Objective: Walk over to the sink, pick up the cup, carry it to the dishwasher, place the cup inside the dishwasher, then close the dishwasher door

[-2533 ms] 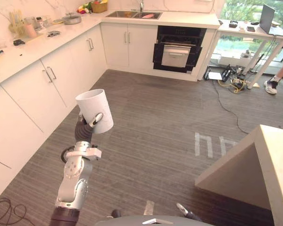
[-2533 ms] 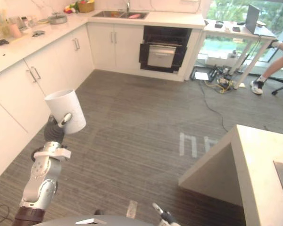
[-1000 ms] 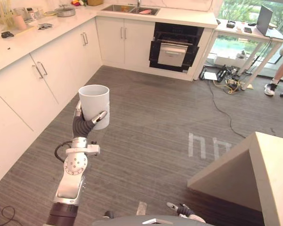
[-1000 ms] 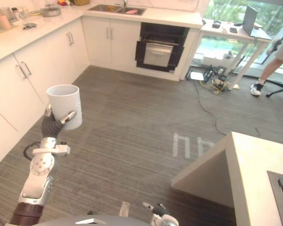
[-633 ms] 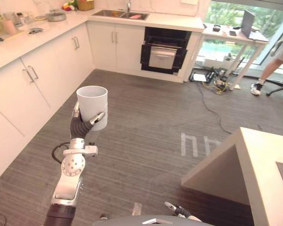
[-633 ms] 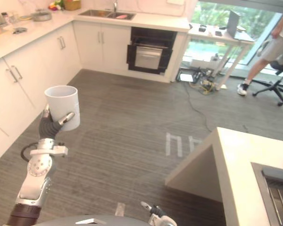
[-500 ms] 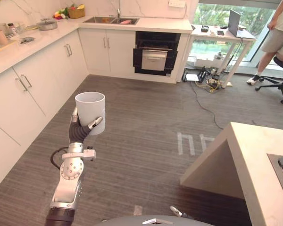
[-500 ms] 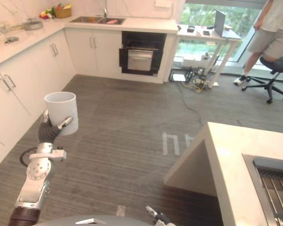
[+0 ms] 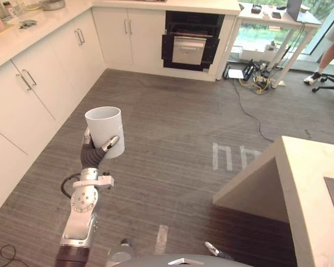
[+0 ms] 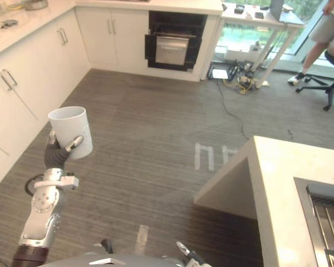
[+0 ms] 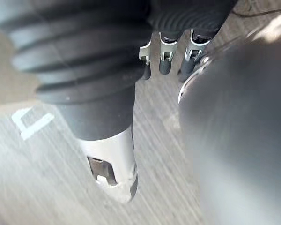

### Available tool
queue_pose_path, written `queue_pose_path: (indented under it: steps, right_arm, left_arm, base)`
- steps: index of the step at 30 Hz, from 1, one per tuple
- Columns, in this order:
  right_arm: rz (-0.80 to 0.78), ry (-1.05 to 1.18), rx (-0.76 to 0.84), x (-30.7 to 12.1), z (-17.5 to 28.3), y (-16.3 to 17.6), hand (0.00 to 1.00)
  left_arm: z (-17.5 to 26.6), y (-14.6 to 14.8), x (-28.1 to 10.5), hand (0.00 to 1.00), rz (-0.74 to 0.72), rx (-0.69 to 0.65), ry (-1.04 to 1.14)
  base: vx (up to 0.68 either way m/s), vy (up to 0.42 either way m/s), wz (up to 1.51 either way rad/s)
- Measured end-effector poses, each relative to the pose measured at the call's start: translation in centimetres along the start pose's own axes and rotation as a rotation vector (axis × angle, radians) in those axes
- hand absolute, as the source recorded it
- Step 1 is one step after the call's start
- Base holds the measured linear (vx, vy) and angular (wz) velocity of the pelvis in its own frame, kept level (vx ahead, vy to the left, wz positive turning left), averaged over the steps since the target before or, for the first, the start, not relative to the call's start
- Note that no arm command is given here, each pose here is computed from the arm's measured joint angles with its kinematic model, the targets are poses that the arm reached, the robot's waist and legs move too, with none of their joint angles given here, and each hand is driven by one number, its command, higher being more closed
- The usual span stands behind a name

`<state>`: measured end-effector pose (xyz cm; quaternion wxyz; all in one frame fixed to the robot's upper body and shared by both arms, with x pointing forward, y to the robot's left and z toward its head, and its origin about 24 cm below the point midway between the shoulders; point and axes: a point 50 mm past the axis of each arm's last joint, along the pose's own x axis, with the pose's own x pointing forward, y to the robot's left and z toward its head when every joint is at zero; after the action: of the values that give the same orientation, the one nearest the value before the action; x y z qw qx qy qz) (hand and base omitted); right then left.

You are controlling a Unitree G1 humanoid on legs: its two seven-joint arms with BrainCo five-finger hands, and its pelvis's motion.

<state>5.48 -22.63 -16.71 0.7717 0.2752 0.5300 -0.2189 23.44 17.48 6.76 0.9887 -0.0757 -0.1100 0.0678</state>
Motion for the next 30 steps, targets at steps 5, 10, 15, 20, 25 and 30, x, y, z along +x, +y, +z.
queue_pose_path:
  steps: [5, 10, 15, 20, 25, 30]
  right_arm:
    - [-0.004, -0.112, -0.044, -0.2, 1.2, -0.2, 0.0]
    - [0.017, -0.159, -0.019, 0.2, 1.8, 1.7, 0.0]
    - [0.018, -0.136, 0.0, 0.0, 0.6, 1.4, 0.0]
    - [-0.043, -0.029, 0.068, -0.8, -3.3, -0.4, 0.0]
    - [-0.115, -0.029, 0.05, -1.5, -3.0, -2.5, 0.0]
    - [-0.136, -0.055, 0.055, -1.8, -3.3, -2.9, 0.0]
  left_arm:
    - [0.7, -1.3, 0.0, 1.0, -0.093, -0.121, -0.02]
    - [0.8, -2.1, 0.7, 1.0, -0.156, -0.107, -0.018]
    - [1.3, -1.9, 0.9, 1.0, -0.137, -0.099, -0.057]
    - [1.7, -2.9, 1.2, 1.0, -0.188, -0.104, -0.071]
    - [2.1, -4.7, 0.5, 1.0, -0.206, -0.2, -0.087]
    - [1.8, -6.9, -0.6, 1.0, -0.278, -0.266, -0.065]
  base:
    - [-0.04, 0.137, -0.02]
    - [0.18, 0.214, 0.36]
    - [0.32, 0.038, 0.31]
    - [0.47, -0.118, 0.41]
    - [0.53, -0.201, 0.15]
    - [0.56, -0.218, 0.25]
